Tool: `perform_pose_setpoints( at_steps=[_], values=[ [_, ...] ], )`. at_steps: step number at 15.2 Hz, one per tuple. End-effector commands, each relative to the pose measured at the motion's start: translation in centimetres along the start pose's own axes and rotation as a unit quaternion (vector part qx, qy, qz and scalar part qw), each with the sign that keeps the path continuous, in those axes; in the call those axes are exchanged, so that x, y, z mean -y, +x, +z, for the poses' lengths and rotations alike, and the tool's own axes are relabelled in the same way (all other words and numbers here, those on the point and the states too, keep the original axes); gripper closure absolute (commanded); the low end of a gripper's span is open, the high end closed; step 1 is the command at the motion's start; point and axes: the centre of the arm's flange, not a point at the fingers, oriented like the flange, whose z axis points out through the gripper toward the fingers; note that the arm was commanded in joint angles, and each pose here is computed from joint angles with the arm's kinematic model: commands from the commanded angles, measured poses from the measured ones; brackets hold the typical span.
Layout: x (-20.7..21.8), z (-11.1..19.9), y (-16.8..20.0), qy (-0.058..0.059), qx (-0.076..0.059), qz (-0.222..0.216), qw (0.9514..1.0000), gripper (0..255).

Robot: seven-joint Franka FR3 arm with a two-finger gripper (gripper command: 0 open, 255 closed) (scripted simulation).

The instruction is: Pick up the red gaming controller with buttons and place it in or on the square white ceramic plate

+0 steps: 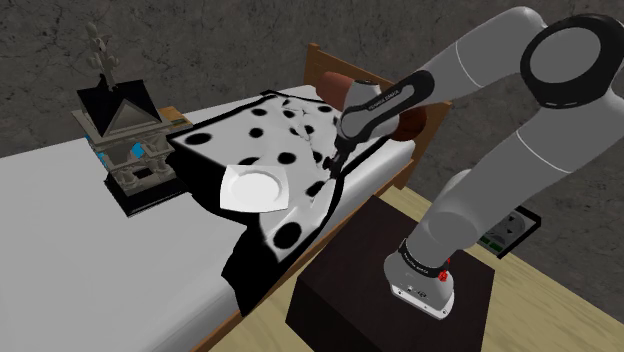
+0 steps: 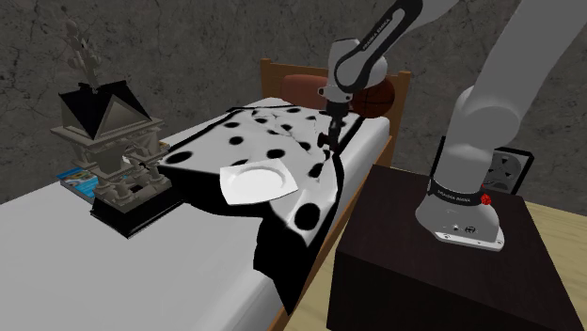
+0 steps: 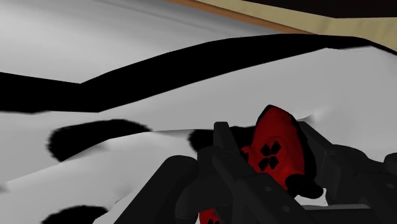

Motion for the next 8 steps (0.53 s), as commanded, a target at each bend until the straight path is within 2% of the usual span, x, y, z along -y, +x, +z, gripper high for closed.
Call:
perform_pose_setpoints(
  at_steps=[1,3,8],
  values=[
    [0.0,-1.0,0.1,0.000,0.000,0.000,1.0000,255],
    [0.0,-1.7,0.1,0.000,0.000,0.000,1.0000,255],
    [4.5,-1.4,4.8,0.000,0.000,0.000,1.0000,255]
  ],
)
